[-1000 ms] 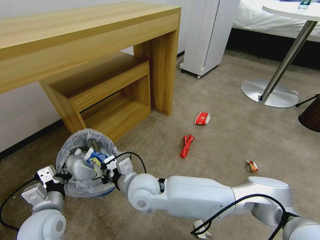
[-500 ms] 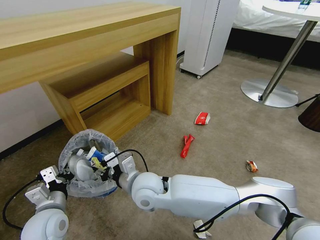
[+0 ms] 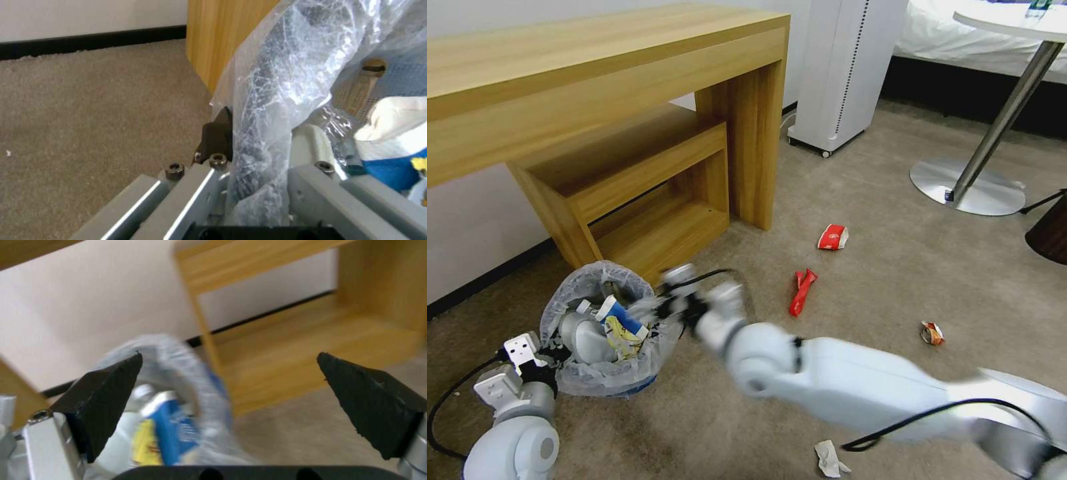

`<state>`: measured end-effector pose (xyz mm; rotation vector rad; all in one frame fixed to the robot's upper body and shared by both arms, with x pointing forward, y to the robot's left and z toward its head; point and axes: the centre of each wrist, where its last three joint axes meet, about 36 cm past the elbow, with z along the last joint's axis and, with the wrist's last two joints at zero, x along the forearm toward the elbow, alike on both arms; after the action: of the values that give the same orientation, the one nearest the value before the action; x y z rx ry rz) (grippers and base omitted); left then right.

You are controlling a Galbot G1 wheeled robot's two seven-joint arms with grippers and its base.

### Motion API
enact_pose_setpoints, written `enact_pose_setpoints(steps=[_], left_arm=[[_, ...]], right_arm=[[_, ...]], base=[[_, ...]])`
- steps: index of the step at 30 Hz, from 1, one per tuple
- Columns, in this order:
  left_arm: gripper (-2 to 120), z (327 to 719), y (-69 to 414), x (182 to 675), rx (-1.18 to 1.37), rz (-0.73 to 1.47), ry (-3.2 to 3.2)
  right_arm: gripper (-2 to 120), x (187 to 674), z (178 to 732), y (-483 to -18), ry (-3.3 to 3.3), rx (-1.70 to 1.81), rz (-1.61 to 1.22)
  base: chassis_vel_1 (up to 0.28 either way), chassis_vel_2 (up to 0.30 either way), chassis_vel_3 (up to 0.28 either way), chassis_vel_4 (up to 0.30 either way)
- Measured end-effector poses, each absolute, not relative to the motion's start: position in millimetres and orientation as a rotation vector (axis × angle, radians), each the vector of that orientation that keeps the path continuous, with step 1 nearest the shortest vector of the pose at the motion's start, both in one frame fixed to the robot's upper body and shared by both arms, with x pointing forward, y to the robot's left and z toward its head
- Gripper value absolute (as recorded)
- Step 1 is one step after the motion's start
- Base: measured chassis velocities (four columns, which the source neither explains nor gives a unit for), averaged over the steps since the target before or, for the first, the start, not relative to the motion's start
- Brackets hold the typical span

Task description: Pick up the trash bin and place the garbage on the floor into it.

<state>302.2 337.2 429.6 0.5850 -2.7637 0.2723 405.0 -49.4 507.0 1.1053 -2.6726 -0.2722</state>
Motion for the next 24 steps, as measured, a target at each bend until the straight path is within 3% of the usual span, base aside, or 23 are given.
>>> enact_pose_setpoints(steps=[6,24], left_arm=[[1,426.8,338.6,294.2,0.618,0.264,-2.745],[1,414.7,341.3,293.1,0.656,0.259,-2.716]], right_arm=[[100,387.4,519.2,-107.3,-2.646,0.884,-0.296],[100,328.3,475.1,-156.0,-2.237,0.188,-0.267]], base=[[0.0,0.0,0.0,0.0],[0.0,0.0,0.0,0.0]])
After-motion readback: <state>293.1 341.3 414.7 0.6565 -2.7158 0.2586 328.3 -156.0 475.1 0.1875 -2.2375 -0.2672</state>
